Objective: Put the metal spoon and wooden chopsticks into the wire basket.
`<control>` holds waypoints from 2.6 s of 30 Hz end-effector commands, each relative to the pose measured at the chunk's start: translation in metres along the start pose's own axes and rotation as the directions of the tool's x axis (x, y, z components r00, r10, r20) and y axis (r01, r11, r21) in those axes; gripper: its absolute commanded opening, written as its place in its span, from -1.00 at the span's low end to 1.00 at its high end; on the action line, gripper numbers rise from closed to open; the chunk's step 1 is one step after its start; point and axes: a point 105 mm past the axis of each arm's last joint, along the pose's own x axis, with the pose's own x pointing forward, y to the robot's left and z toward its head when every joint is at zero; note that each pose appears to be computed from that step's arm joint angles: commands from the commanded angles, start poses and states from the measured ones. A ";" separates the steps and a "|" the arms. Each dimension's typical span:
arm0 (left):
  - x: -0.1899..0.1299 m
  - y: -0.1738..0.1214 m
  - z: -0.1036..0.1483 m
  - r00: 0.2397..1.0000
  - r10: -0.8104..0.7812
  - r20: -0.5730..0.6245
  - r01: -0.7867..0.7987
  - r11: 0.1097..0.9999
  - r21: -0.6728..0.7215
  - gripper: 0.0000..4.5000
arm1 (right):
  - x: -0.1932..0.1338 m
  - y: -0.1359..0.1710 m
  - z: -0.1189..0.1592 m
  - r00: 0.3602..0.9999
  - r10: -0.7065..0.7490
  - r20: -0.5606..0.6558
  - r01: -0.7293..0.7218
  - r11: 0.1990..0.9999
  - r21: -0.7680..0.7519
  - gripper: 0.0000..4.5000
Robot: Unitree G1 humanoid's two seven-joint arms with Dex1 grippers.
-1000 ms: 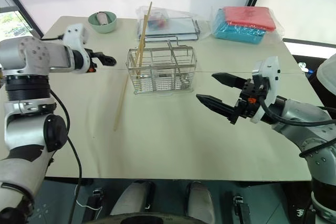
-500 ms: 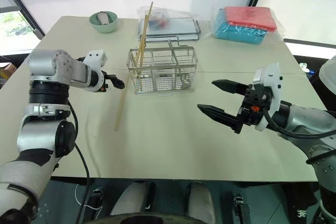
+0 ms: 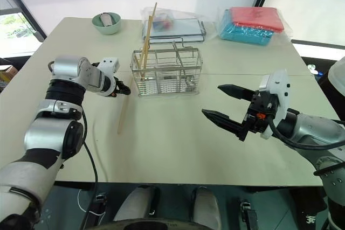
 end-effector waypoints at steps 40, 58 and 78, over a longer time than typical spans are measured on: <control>-0.260 -0.053 0.192 -0.043 -0.339 0.940 0.348 0.876 0.333 -0.98 | -0.004 0.007 0.007 0.999 -0.032 0.038 0.032 0.999 0.017 1.00; -0.199 -0.110 0.148 0.129 -0.584 0.801 0.261 0.800 0.541 -0.98 | -0.009 0.005 0.003 0.991 -0.118 0.067 0.116 0.993 0.025 1.00; -0.156 -0.103 0.114 0.234 -0.557 0.797 0.226 0.828 0.512 -0.34 | -0.006 -0.002 0.012 0.992 -0.103 0.076 0.103 0.995 -0.002 1.00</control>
